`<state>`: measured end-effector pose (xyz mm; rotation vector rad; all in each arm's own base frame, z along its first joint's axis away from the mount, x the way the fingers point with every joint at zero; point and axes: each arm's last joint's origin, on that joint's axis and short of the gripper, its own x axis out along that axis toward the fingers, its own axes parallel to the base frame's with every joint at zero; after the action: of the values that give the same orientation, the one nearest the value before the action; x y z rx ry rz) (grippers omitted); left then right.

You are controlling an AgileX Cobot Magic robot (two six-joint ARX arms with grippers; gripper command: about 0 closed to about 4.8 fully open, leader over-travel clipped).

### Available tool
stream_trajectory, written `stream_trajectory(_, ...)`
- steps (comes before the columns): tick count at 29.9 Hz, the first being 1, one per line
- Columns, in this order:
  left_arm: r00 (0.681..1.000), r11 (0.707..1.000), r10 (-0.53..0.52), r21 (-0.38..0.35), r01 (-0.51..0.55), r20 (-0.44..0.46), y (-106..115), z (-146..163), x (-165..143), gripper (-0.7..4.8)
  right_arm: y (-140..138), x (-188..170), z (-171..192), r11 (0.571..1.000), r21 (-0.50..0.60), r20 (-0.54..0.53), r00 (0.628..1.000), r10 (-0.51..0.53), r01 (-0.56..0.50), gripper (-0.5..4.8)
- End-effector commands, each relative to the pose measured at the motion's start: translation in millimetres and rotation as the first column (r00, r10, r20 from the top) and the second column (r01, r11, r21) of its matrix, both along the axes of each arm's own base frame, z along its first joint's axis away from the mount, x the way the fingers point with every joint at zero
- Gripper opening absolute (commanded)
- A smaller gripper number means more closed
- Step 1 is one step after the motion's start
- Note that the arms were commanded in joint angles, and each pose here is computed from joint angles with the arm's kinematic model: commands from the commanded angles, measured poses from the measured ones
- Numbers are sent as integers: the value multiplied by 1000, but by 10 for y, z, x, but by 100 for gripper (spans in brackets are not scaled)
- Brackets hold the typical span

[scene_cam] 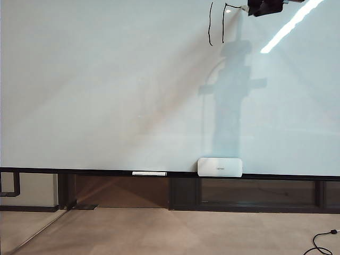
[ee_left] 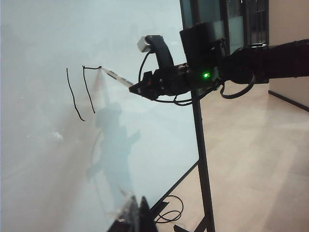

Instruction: Reach to the right to find the marker pen, pick it up, and write the number 10 on the whiteboard.

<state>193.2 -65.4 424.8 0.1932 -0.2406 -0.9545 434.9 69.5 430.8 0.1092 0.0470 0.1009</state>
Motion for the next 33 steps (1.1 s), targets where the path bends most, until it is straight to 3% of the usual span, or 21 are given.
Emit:
stream_trajectory(1, 1000, 1000, -7, -1, 7, 21, 1, 31, -16, -6, -85, -74, 143, 999, -4, 55, 997, -47, 47, -3)
stream_trajectory(8, 1000, 1000, -7, -3, 7, 21, 2, 32, -17, -6, -94, -35, 4, 1000, -7, -10, 1000, -11, 11, -3)
stream_trajectory(17, 1000, 1000, -3, -2, 3, 24, 2, 34, -17, -6, -71, 73, -606, 1000, -6, -190, 982, 10, -12, -3)
stream_trajectory(26, 1000, 1000, 5, 1, -5, 30, 4, 34, -15, -6, -49, 55, -613, 1000, 15, -174, 985, 17, -14, -3)
stream_trajectory(33, 999, 1000, 4, 0, -4, 35, 4, 38, -16, -6, 171, -97, -478, 997, 2, -163, 983, 79, -80, -3)
